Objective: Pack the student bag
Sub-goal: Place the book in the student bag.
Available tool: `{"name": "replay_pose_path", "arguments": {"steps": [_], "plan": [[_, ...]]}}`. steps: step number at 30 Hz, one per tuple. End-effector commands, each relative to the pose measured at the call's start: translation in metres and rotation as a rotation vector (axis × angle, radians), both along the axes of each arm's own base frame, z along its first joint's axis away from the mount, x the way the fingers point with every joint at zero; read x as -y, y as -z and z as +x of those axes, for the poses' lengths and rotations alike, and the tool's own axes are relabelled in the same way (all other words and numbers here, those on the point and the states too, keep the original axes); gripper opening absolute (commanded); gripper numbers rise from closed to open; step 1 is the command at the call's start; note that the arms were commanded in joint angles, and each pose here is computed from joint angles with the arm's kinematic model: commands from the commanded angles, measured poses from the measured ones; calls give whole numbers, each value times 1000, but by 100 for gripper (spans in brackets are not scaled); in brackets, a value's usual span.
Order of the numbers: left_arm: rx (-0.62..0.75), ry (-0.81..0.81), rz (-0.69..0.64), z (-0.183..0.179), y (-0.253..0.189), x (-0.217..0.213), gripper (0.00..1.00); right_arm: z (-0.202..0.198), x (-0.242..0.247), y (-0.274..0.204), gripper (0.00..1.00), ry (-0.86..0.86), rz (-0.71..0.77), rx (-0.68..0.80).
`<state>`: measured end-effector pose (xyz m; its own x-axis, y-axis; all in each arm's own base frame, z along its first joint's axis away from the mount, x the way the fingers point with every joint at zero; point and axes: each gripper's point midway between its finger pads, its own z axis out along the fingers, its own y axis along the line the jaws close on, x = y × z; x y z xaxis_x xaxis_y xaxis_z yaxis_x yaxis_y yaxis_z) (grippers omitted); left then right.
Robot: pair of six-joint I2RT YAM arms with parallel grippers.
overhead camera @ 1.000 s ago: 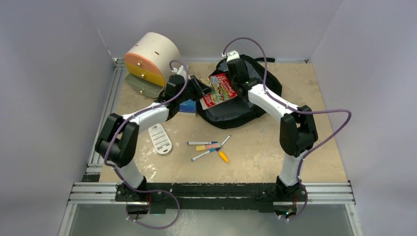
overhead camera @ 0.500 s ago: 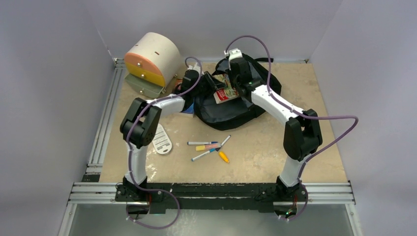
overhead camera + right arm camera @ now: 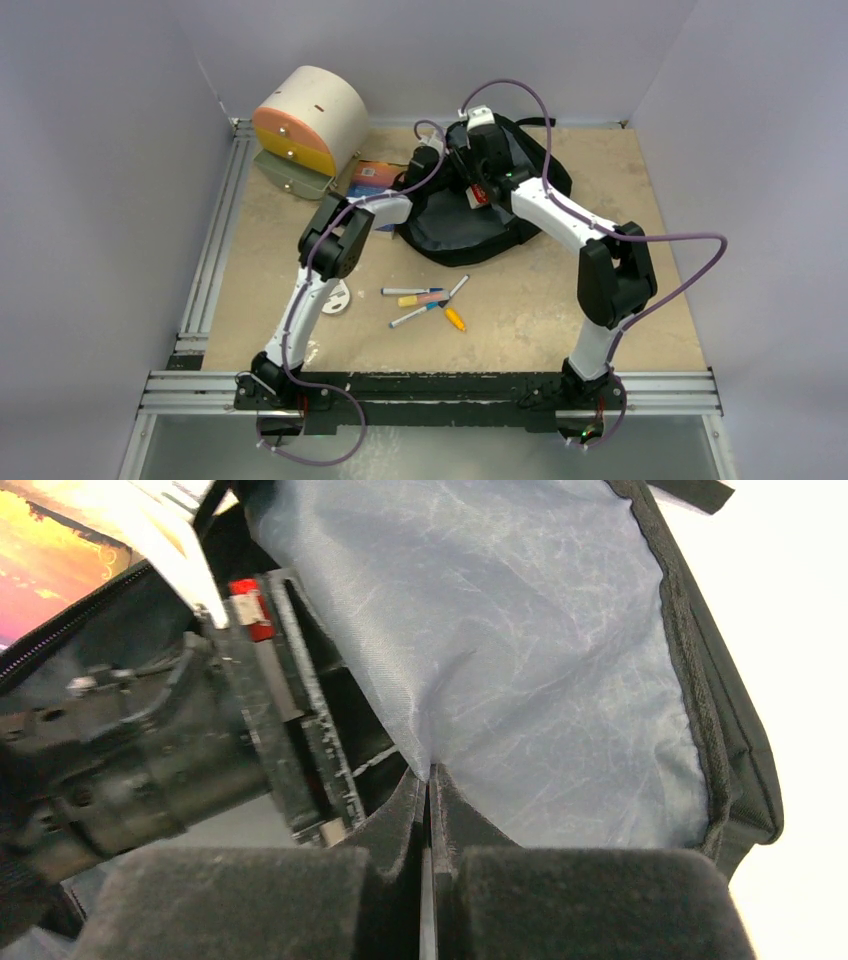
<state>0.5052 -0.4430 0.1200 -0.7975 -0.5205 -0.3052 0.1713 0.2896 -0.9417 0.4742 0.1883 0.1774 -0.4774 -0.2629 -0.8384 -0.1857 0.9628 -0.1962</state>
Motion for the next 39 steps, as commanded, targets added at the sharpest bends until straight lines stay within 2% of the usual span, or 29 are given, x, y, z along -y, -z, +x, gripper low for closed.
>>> {"name": "replay_pose_path", "arguments": {"steps": [1,3,4,7,10,12,18,26,30,33,39], "plan": [[115,18,-95,13,-41,25,0,1,-12,-52,0,-4,128,129],[96,40,-102,13,-35,31,1,-1,-9,-49,0,8,121,125],[88,47,-103,12,-31,32,5,0,-7,-51,0,19,126,139],[70,46,-79,11,-24,31,27,2,-1,-49,0,53,134,148],[66,39,-23,9,-22,28,57,3,5,-49,0,76,146,150],[56,23,28,9,-20,22,62,4,10,-49,0,90,148,151],[17,-10,157,5,-26,1,69,6,24,-45,0,120,137,148],[-75,-66,459,-8,-10,-39,73,13,36,-38,0,140,136,141],[-74,-56,553,-19,-11,-55,74,15,38,-36,0,149,132,139],[-44,-59,588,-30,-23,-68,75,16,41,-34,0,157,120,137],[102,-42,609,-52,-77,-87,76,18,60,-29,0,210,89,137]]}}
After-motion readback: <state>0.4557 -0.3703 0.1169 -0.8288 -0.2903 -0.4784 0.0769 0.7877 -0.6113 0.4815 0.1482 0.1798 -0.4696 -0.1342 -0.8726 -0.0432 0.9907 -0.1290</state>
